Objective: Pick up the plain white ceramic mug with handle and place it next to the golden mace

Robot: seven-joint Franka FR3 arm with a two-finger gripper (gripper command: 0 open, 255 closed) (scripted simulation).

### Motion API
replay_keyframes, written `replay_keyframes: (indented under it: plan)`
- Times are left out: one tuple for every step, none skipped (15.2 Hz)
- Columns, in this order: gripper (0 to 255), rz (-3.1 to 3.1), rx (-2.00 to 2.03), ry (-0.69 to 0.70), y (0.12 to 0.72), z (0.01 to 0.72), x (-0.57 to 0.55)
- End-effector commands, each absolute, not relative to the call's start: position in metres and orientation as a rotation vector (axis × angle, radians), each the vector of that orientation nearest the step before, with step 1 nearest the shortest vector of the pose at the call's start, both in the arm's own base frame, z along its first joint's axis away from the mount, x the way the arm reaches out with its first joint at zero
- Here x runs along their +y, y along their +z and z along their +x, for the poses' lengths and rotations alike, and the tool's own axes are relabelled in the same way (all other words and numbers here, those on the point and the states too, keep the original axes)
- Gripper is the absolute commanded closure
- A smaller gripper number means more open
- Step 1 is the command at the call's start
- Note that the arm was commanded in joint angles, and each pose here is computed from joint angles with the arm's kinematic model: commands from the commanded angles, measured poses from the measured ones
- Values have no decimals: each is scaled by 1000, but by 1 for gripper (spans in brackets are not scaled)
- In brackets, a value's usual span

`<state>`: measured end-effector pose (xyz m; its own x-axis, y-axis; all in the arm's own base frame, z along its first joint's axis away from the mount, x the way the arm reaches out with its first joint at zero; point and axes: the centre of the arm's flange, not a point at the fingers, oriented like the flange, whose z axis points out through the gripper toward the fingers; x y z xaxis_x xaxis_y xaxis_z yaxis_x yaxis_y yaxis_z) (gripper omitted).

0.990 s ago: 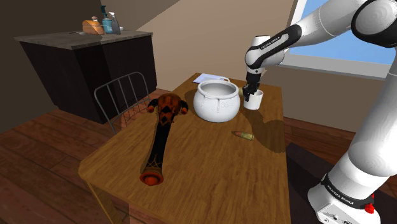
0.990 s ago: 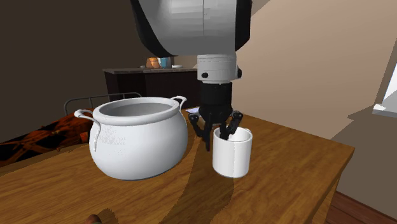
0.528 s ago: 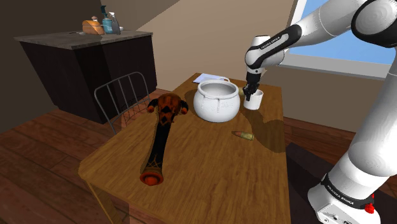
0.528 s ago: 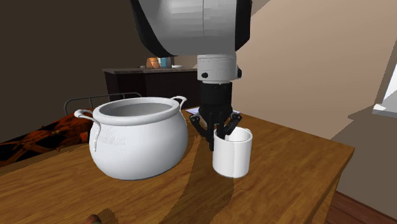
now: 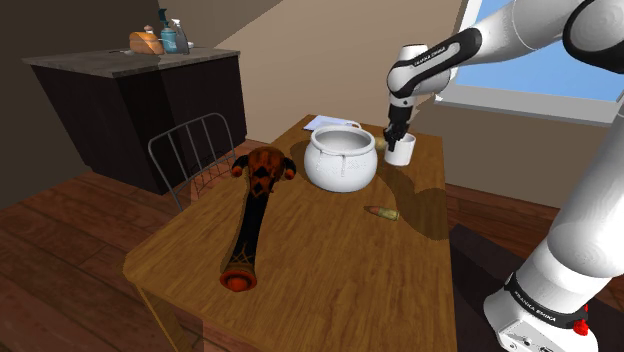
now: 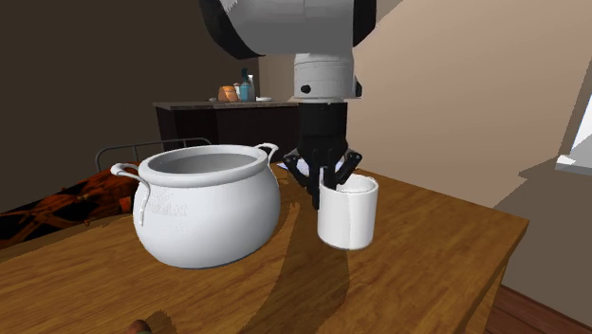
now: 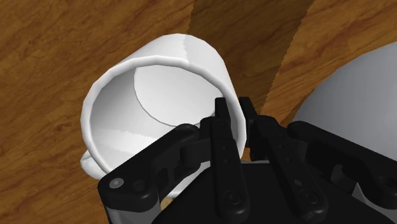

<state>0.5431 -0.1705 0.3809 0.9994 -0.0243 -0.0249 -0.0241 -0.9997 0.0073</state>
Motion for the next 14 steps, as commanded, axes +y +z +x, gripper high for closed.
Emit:
replay_keyframes:
  plan:
    - [255, 3134, -38, -39, 392, 542, -170]
    - [255, 3134, -38, -39, 397, 542, -170]
    - [255, 3134, -38, -39, 403, 542, -170]
    - [255, 3134, -38, -39, 408, 542, -170]
    - [255, 3134, -38, -39, 413, 542, -170]
    - [255, 3134, -38, -39, 419, 542, -170]
    - [255, 3134, -38, -39, 424, 542, -170]
    - [255, 3134, -38, -39, 429, 542, -170]
    - [255, 3134, -38, -39, 434, 542, -170]
    - [255, 3134, -38, -39, 440, 542, -170]
    - [255, 3134, -38, -39, 445, 542, -170]
    - [255, 3134, -38, -39, 450, 542, -170]
    - [255, 3134, -38, -39, 455, 542, -170]
    - [255, 3134, -38, -39, 461, 542, -170]
